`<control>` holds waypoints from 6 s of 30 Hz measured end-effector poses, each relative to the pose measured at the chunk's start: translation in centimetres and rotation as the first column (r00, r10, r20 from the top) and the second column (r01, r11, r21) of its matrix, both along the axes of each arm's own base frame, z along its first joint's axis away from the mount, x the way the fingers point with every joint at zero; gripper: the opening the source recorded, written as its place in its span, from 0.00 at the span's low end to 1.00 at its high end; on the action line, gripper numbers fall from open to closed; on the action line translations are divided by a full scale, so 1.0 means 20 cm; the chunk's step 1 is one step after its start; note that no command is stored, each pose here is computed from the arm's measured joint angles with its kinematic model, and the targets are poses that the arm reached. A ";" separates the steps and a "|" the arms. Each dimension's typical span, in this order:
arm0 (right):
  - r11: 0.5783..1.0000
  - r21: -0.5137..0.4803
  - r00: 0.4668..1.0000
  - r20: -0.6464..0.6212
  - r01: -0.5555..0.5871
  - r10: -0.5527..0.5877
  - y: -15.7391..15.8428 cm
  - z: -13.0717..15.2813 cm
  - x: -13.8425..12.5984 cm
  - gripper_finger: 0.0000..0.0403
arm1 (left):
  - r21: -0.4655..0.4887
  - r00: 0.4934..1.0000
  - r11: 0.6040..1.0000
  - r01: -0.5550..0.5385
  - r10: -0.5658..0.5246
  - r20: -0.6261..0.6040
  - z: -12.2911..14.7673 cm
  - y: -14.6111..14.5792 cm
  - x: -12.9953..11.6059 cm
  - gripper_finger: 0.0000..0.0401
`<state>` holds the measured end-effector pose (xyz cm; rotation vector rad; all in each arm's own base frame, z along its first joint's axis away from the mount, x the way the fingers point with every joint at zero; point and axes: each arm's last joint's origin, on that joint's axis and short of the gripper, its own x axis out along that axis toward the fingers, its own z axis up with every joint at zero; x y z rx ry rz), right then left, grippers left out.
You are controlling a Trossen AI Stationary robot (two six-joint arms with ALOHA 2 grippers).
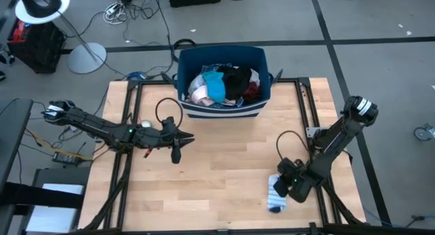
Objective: Sort clothes
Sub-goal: Put the striped sock into the blue laundry organizer, then return to Home Position
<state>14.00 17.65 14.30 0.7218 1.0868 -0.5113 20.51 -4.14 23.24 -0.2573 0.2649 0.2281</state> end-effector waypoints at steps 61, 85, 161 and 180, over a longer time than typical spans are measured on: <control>0.943 -0.298 0.909 0.417 0.148 -0.011 -1.80 0.62 1.19 0.57 | 0.178 0.994 0.984 0.007 0.012 -0.105 -0.12 -0.01 0.10 0.21; 0.880 -0.476 0.851 0.463 0.003 0.247 -1.24 1.24 0.51 0.53 | 0.178 0.994 0.984 0.006 0.013 -0.105 -0.12 -0.01 0.10 0.21; 0.857 -0.494 0.505 0.708 -0.144 0.493 -0.80 0.17 -0.23 0.53 | 0.164 0.979 0.986 0.006 -0.039 0.198 -0.35 0.20 -0.51 0.21; 0.822 -0.545 0.627 0.586 -0.164 0.513 -0.82 0.10 -0.27 0.54 | 0.180 0.982 0.983 0.042 -0.073 0.172 -0.36 0.20 -0.51 0.21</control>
